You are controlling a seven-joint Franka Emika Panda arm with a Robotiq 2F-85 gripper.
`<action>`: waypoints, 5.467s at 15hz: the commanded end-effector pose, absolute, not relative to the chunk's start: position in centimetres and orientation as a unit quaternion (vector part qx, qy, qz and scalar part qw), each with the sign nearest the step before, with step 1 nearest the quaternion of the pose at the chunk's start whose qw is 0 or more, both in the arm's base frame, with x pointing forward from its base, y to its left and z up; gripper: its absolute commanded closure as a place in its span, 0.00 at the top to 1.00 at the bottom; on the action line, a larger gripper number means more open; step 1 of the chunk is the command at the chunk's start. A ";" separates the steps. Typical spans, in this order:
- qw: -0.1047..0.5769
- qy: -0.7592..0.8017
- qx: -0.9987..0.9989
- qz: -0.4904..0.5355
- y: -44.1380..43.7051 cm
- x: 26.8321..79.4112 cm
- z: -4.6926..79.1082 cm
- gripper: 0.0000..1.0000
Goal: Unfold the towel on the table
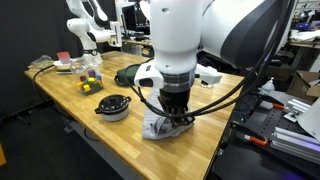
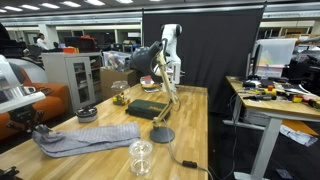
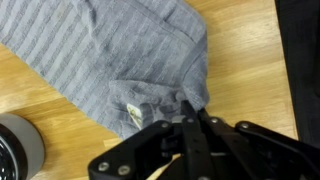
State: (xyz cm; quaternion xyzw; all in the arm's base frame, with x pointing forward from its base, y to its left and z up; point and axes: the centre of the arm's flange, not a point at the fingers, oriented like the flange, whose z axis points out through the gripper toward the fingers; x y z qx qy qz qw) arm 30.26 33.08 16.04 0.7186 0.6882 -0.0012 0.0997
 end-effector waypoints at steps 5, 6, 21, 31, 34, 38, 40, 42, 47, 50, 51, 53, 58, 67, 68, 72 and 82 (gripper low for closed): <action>0.100 0.689 0.718 -0.001 33.1 30.3 16.2 0.31; 0.099 0.689 0.718 -0.004 33.2 30.4 16.4 0.36; 0.059 0.673 0.737 -0.023 32.9 31.2 16.5 1.00; 0.059 0.673 0.737 -0.022 32.9 31.2 16.6 1.00; 0.059 0.673 0.737 -0.022 32.9 31.2 16.6 1.00; 0.059 0.673 0.737 -0.022 32.9 31.2 16.6 1.00; 0.059 0.673 0.737 -0.022 32.9 31.2 16.6 1.00; 0.055 0.664 0.745 -0.018 33.1 31.4 16.7 1.00; 0.081 0.610 0.788 0.015 35.0 34.2 16.7 1.00; 0.083 0.531 0.843 0.022 35.2 36.2 16.2 1.00; 0.083 0.505 0.859 0.020 34.9 36.7 15.9 1.00; 0.081 0.451 0.889 0.015 34.2 37.3 15.2 1.00; 0.043 0.320 0.946 0.010 33.6 36.7 13.7 1.00; 0.037 0.307 0.951 0.003 33.9 36.9 13.7 1.00; 0.042 0.307 0.951 -0.001 34.1 37.1 13.6 1.00; 0.048 0.283 0.958 0.000 34.5 38.2 13.6 1.00; 0.039 0.193 0.980 -0.023 33.2 39.1 12.5 1.00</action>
